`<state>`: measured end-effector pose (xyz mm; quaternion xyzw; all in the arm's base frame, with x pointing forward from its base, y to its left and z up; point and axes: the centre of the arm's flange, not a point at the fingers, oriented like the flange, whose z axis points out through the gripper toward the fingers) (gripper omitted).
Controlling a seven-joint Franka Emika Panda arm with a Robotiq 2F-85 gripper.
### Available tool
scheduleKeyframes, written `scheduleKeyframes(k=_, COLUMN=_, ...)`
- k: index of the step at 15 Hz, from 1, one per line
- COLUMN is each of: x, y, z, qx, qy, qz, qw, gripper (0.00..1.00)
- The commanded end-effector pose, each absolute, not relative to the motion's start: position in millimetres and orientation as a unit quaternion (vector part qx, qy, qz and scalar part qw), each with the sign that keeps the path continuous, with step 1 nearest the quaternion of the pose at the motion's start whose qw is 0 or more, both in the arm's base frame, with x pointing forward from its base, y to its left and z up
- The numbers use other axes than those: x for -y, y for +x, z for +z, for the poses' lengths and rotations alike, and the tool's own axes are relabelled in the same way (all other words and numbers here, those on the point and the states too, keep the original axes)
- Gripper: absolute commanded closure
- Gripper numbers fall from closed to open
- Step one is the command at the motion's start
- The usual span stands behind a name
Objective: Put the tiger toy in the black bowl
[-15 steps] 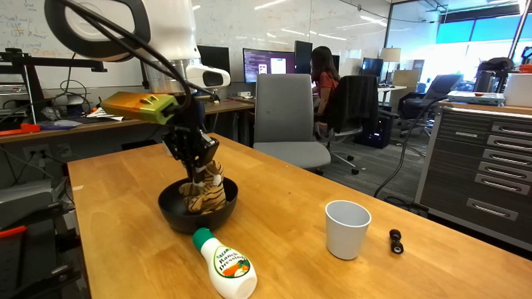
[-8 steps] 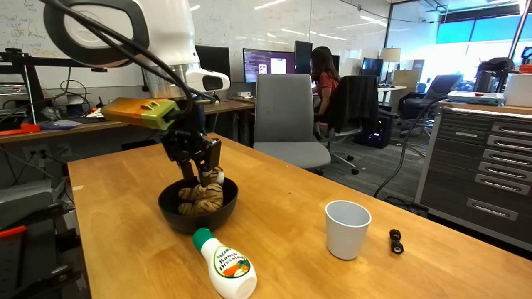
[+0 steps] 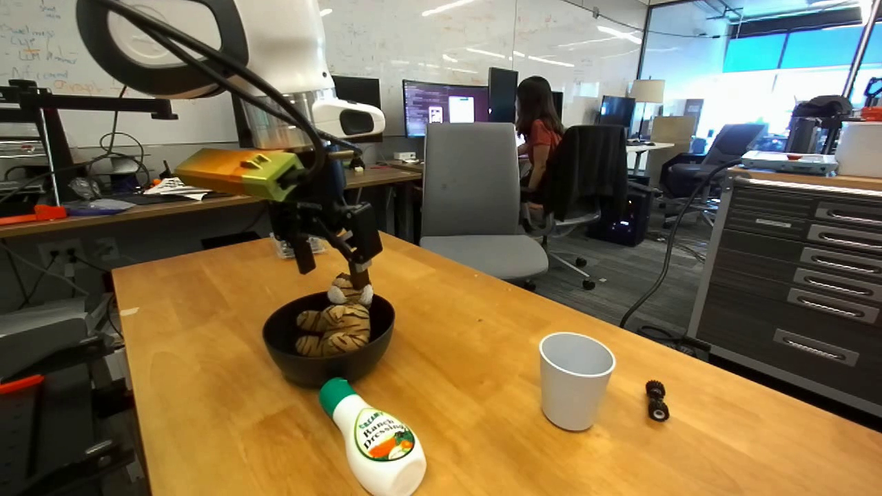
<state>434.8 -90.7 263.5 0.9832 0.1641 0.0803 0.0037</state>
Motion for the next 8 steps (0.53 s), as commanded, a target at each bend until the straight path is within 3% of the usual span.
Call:
scheduleKeyframes(k=1, x=84.4, y=435.7, z=293.0, qx=-0.171, qy=0.981, qz=0.088, qw=-0.009, gripper=0.00)
scheduleKeyframes(k=8, x=75.9, y=426.2, z=326.8, qx=-0.147, qy=0.989, qz=-0.026, qw=-0.025, gripper=0.00)
